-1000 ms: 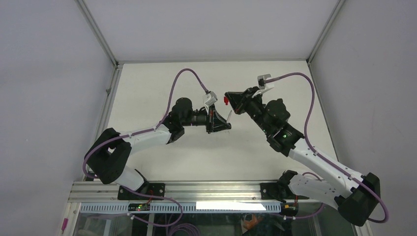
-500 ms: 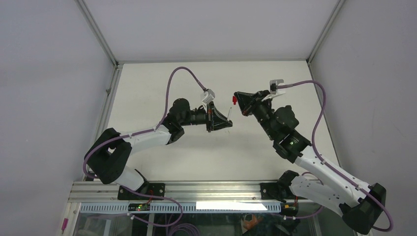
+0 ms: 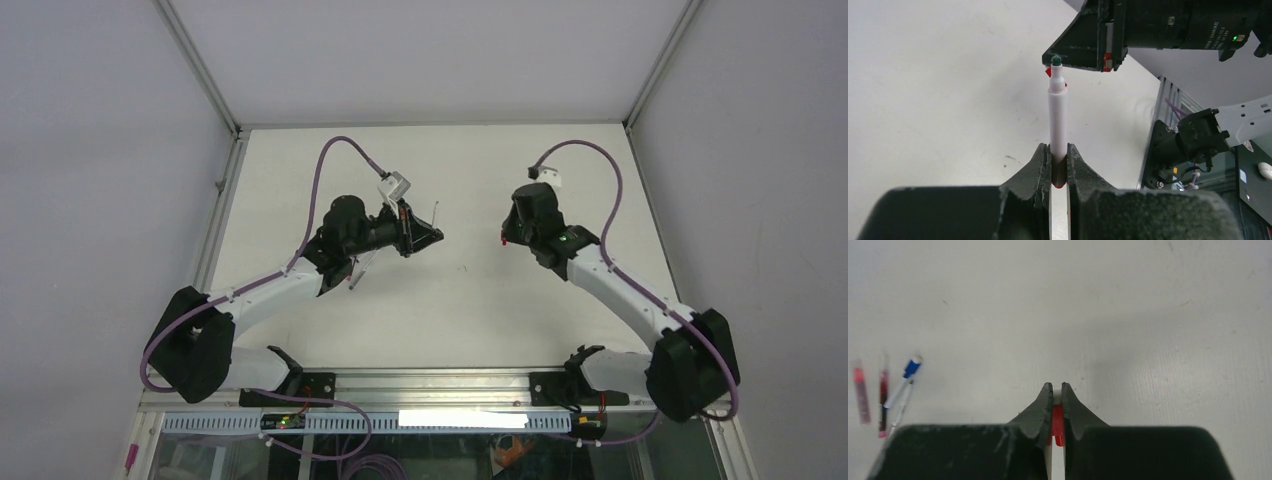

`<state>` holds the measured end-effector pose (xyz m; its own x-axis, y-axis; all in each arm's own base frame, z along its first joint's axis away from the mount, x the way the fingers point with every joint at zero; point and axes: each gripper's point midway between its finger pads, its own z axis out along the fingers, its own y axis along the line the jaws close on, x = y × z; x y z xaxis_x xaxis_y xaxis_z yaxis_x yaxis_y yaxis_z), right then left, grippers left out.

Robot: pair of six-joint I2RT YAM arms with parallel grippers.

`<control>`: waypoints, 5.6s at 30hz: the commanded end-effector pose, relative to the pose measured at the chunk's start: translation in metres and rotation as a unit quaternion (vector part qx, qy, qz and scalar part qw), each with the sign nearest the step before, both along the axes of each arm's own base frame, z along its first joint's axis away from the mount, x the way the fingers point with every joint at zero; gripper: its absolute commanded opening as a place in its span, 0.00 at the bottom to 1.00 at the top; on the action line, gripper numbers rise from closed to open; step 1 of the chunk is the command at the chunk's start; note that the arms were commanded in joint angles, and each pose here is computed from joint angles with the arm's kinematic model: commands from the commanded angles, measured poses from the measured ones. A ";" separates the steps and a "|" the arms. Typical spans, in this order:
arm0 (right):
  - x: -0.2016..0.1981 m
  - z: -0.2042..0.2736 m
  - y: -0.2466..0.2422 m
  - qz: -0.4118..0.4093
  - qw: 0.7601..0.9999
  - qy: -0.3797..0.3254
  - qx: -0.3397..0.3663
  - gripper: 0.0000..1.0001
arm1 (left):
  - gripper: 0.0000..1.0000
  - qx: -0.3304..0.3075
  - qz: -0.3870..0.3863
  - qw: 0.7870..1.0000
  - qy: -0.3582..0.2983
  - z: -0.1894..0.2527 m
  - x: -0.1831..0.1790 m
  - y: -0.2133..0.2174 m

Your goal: Insert the pens into the pen caps

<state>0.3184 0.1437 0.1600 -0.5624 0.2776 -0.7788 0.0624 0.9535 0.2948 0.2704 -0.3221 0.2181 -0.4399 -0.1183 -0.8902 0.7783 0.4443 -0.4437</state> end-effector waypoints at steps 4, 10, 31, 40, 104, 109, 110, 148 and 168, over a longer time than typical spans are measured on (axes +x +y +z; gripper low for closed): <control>-0.011 -0.056 0.014 0.046 0.987 0.142 -0.054 0.03 | 0.00 0.038 0.012 0.999 0.003 -0.017 0.002 0.011; -0.002 -0.086 0.015 0.035 0.981 0.175 -0.076 0.03 | 0.00 0.048 0.010 0.999 0.006 -0.028 0.003 0.015; 0.013 -0.100 0.020 0.014 0.984 0.159 -0.079 0.23 | 0.00 0.050 0.002 0.998 0.026 -0.045 0.005 0.023; -0.004 -0.105 0.026 0.024 0.980 0.174 -0.093 0.27 | 0.00 0.048 -0.003 0.998 0.029 -0.047 0.004 0.022; 0.004 -0.039 0.060 0.101 0.995 0.008 0.013 0.00 | 0.00 0.028 -0.029 0.998 0.053 -0.056 0.007 0.011; 0.009 0.032 0.069 0.118 0.983 -0.115 0.078 0.00 | 0.00 -0.002 -0.039 0.998 0.050 -0.045 0.008 0.004; 0.008 0.043 0.071 0.124 0.979 -0.134 0.089 0.00 | 0.00 -0.015 -0.049 0.998 0.044 -0.038 0.007 0.001; -0.014 0.155 0.133 0.216 0.914 -0.280 0.197 0.00 | 0.00 -0.058 -0.115 0.992 0.004 -0.004 -0.015 -0.027; -0.026 0.133 0.122 0.204 0.924 -0.262 0.189 0.00 | 0.00 -0.038 -0.100 0.994 -0.017 0.003 -0.015 -0.019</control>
<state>0.2942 0.2700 0.2791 -0.2969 0.4035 -0.8655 -0.5169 0.6942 0.5009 0.2553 -0.3393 0.1875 -0.5319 -0.0663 -0.8442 0.8042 0.2727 -0.5281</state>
